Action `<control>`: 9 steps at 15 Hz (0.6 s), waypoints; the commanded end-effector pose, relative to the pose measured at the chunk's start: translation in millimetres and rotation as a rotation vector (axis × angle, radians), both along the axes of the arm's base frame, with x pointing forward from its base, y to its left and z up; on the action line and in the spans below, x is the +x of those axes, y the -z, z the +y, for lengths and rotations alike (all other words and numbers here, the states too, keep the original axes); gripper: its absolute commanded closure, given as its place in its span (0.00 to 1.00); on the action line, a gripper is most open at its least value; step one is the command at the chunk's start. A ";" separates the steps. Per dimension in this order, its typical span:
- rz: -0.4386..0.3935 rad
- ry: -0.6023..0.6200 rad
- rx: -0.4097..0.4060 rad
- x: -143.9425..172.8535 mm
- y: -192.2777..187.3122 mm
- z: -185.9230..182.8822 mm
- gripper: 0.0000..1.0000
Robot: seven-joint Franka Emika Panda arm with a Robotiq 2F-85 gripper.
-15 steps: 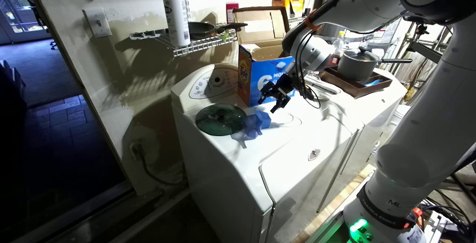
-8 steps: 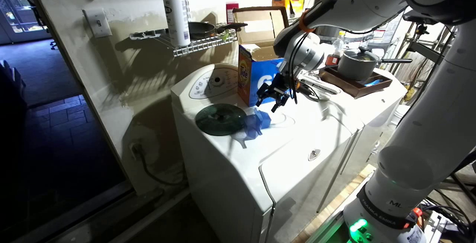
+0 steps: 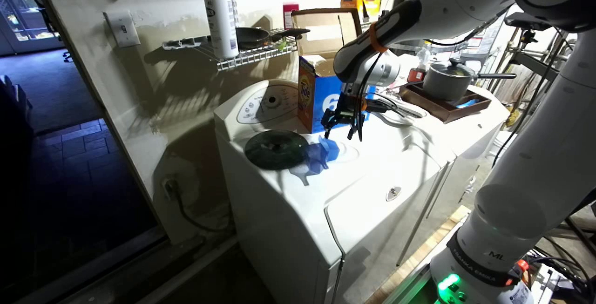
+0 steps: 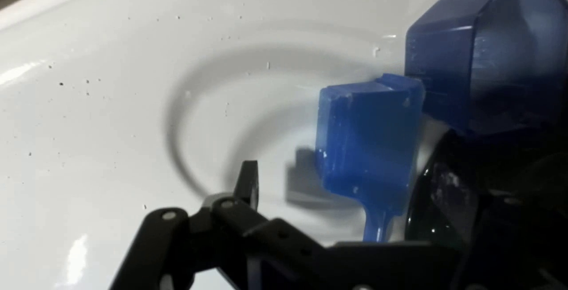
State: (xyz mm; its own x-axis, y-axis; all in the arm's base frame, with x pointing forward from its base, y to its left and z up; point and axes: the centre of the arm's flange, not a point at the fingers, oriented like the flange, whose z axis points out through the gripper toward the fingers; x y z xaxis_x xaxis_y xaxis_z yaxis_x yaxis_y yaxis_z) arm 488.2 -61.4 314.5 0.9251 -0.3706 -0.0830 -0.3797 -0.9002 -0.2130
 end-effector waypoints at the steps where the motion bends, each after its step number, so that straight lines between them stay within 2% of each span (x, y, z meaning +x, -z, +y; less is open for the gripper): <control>1: 0.048 0.011 -0.046 4.5 -5.2 8.6 0.00; 9: 0.081 0.017 -0.056 15.0 -0.4 15.0 0.00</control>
